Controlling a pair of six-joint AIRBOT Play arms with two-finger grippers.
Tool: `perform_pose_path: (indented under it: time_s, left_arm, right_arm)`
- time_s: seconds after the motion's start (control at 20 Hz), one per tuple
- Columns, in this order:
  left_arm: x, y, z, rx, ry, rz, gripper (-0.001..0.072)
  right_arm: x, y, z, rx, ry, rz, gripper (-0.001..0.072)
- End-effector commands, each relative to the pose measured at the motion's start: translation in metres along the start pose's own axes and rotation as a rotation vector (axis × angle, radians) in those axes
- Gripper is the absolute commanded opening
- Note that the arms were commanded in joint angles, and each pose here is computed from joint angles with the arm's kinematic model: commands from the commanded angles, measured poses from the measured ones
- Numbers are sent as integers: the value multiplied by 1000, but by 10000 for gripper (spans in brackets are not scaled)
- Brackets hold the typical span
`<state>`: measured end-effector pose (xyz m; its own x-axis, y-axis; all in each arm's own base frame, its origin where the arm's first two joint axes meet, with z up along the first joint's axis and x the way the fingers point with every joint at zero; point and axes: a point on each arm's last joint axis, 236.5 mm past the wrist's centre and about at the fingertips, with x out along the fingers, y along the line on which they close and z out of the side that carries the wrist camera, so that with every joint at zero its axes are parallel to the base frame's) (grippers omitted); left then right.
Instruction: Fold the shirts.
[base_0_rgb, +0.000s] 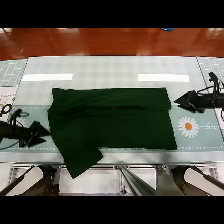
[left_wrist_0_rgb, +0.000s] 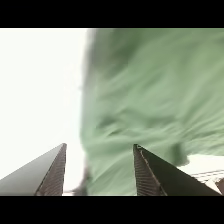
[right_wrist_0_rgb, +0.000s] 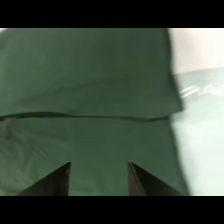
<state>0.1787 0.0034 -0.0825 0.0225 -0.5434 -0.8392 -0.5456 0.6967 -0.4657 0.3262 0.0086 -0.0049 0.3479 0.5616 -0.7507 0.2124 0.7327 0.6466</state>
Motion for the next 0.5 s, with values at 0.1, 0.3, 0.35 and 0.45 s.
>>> perform_pose_path:
  time_s: [0.1,0.3,0.35,0.45]
  left_arm:
    - [21,7,-37,-62,89,14,509]
    - [41,1,-48,29,183,70,509]
    - [47,-1,-48,48,194,81,509]
    - [59,-14,-41,67,174,58,509]
  right_arm:
    - [8,14,-34,-18,-37,46,416]
    - [8,12,-32,-17,-49,41,416]
    - [8,12,-32,-16,-49,42,416]
    - [8,12,-31,-15,-51,42,416]
